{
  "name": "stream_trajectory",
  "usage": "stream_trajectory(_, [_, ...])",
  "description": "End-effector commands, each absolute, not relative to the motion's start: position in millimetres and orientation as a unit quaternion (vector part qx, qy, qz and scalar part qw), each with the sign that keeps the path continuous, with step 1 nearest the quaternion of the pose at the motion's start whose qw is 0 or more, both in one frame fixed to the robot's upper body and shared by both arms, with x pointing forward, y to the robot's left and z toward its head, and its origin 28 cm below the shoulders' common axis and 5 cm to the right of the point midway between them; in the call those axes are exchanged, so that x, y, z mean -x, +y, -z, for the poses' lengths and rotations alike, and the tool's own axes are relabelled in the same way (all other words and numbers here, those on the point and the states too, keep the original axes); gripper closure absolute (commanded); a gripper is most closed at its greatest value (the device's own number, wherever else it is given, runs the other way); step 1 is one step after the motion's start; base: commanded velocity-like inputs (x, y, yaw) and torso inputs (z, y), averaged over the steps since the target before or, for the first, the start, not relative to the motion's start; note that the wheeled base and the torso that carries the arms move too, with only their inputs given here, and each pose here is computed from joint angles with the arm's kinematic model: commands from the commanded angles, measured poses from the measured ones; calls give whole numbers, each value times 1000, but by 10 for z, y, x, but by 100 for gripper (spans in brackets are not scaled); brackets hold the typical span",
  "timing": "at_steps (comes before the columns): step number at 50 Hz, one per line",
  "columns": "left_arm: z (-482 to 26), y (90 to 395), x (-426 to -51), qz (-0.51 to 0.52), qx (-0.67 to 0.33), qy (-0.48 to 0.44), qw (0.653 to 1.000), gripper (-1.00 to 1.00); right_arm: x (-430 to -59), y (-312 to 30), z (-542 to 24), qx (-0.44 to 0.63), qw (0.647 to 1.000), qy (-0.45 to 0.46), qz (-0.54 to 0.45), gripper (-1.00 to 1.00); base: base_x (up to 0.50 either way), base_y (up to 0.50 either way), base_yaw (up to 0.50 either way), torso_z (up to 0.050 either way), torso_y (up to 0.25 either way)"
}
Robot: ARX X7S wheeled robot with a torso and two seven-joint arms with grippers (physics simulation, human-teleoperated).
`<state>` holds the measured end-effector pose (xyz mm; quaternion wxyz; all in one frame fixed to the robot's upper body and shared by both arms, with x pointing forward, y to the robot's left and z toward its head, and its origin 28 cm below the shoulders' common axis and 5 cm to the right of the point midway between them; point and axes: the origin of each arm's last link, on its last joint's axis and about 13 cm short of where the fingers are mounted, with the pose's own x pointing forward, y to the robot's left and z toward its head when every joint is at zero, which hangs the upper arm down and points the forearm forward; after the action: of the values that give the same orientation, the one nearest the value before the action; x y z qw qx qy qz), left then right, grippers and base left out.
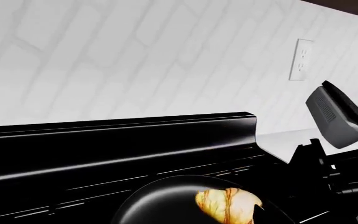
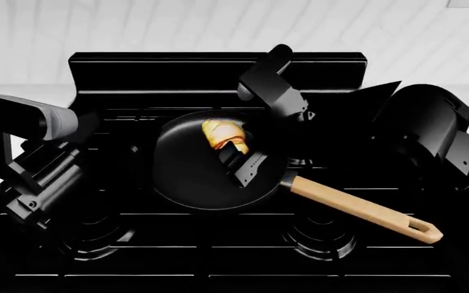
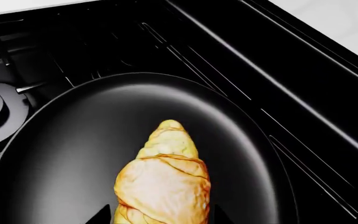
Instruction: Pick the croissant and place it on the pan. Then turn on the stove to warm the croissant.
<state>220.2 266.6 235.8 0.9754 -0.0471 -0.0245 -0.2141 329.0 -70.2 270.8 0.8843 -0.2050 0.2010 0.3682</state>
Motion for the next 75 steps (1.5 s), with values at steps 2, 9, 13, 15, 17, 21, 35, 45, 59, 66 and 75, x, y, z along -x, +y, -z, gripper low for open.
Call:
stream_trajectory(2, [-2352,2672,-2203,213,49,-24,975,-100,-3288,-690,-2711,213,880,201,-374,100,0,0,0,0,0])
stream_trajectory(9, [-2353,2675,-2195,212,49,-25,976,-100,-3287,-686,-2728,218,880,196,-373,-100,0,0,0,0,0])
stream_trajectory(13, [-2359,2675,-2183,212,49,-26,976,-100,-3280,-687,-2746,217,882,192,-372,-100,0,0,0,0,0])
stream_trajectory(15, [-2359,2674,-2180,211,48,-26,976,-100,-3271,-687,-2750,218,882,191,-372,-100,0,0,0,0,0])
stream_trajectory(17, [-2363,2674,-2179,211,48,-27,976,-100,-3265,-688,-2753,220,882,189,-372,-100,0,0,0,0,0])
stream_trajectory(21, [-2362,2673,-2178,211,48,-27,976,-100,-3259,-691,-2767,220,883,185,-371,-100,0,0,0,0,0])
stream_trajectory(35, [-2350,2673,-2190,208,47,-26,977,-100,-3102,-693,-2887,221,890,150,-371,-100,0,0,0,0,0])
stream_trajectory(45, [-2363,2671,-2203,193,32,-30,980,-100,-2893,-762,-2993,206,905,116,-354,-100,0,0,0,0,0])
stream_trajectory(59, [-2428,2638,-2116,202,30,-44,978,-100,-2490,-817,-3059,165,930,45,-324,-100,0,0,0,0,0])
stream_trajectory(66, [-2425,2635,-2062,206,34,-49,977,-100,-2334,-854,-3002,131,945,4,-300,-100,0,0,0,0,0])
stream_trajectory(75, [-2385,2637,-2057,202,33,-51,978,-100,-2189,-944,-2958,79,959,-27,-269,-100,0,0,0,0,0])
